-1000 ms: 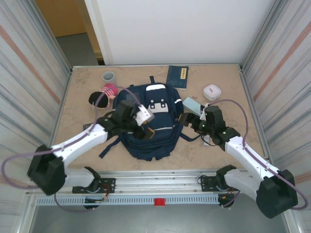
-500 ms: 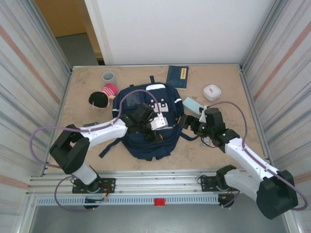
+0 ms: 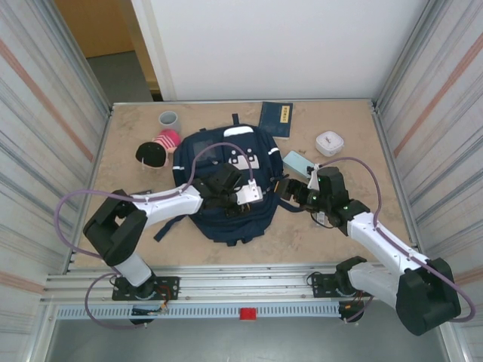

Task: Pack books, pencil case, and school supplies into a backpack

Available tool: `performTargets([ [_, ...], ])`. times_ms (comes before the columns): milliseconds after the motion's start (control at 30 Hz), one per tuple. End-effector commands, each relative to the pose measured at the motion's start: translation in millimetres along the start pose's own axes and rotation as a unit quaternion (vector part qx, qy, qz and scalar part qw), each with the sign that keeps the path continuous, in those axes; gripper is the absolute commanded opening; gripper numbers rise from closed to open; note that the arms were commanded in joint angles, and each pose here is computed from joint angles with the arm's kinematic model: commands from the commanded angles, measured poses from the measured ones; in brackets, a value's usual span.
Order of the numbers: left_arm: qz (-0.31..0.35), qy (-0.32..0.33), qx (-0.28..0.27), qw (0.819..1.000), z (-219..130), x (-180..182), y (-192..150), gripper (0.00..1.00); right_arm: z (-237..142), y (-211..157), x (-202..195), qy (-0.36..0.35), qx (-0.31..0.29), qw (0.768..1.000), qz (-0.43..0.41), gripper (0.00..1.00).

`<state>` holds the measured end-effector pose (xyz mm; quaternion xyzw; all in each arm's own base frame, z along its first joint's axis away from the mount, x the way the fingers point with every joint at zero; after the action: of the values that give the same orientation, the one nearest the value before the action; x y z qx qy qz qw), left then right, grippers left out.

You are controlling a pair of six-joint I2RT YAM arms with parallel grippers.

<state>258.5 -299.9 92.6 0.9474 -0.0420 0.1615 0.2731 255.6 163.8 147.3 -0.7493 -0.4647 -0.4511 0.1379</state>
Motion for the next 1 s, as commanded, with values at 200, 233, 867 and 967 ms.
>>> performTargets([
  [200,-0.012,-0.028,-0.215,0.976,-126,22,40,0.0,0,21,14,0.046,-0.033,0.988,-0.141,0.88],
  [233,-0.014,-0.026,-0.23,0.973,-138,26,38,0.0,2,21,18,0.055,-0.032,0.984,-0.167,0.87],
  [867,0.011,-0.009,-0.339,0.941,-225,43,12,0.0,58,-6,10,0.137,0.047,0.911,-0.386,0.64],
  [967,0.012,-0.006,-0.338,0.941,-224,44,10,0.0,68,-14,17,0.155,0.066,0.898,-0.406,0.63],
])
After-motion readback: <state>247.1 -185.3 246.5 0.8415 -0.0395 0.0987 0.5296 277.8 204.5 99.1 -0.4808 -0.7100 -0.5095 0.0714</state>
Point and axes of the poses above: each hand's point on the last joint's axis, 136 mm out from that joint toward the fingers, its own z axis out along the fingers, its own x axis along the line the jaws close on, y = z × x, the point moved 2 cm from there along -z, back along the fingers, and after that the axes turned 15 degrees about z, right-handed, at the moved point
